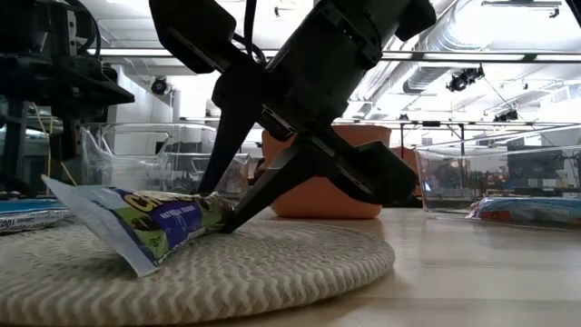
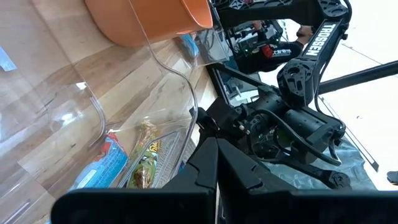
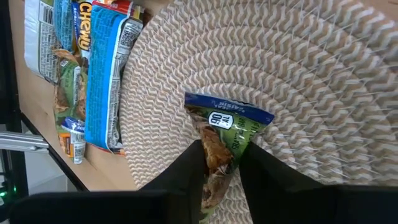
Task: Pick and place Granola Bars by type
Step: Put the blue granola bar into the left transparent bin
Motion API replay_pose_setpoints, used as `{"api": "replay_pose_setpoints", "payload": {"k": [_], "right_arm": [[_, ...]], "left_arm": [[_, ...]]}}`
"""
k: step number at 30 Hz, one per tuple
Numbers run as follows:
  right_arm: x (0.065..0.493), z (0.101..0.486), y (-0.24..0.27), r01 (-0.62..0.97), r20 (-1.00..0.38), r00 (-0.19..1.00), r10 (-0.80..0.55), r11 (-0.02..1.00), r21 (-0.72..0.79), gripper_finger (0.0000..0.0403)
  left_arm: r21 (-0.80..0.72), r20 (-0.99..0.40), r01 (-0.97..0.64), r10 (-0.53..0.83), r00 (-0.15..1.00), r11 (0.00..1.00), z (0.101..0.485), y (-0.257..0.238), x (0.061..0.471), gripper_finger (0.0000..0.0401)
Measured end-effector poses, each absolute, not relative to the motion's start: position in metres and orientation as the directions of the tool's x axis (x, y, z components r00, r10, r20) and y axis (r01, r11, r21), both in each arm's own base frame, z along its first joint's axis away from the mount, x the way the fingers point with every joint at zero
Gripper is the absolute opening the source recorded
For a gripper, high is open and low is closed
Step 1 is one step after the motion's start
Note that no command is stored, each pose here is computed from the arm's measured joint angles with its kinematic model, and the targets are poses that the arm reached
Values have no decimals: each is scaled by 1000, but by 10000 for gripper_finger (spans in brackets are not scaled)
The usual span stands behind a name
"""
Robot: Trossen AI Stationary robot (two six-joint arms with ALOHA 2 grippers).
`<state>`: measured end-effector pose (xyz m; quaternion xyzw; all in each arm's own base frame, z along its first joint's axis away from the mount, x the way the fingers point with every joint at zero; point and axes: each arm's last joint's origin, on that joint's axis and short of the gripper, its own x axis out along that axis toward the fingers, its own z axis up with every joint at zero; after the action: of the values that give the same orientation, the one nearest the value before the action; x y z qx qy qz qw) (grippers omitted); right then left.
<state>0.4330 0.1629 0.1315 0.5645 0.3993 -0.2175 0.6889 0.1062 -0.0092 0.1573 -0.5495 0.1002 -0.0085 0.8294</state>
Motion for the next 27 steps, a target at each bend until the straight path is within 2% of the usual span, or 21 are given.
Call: {"api": "replay_pose_setpoints", "payload": {"k": [14,27], "right_arm": [[436,134,164,718,-769,619,158,283,636,67],[434,178,160,615,-674,733,93,334,715,67]], "left_arm": [[-913,-157,-96,-124,980,396,157,-9,106,1],[-913,-157,-98,-121,980,396,157,-9,106,1]]}}
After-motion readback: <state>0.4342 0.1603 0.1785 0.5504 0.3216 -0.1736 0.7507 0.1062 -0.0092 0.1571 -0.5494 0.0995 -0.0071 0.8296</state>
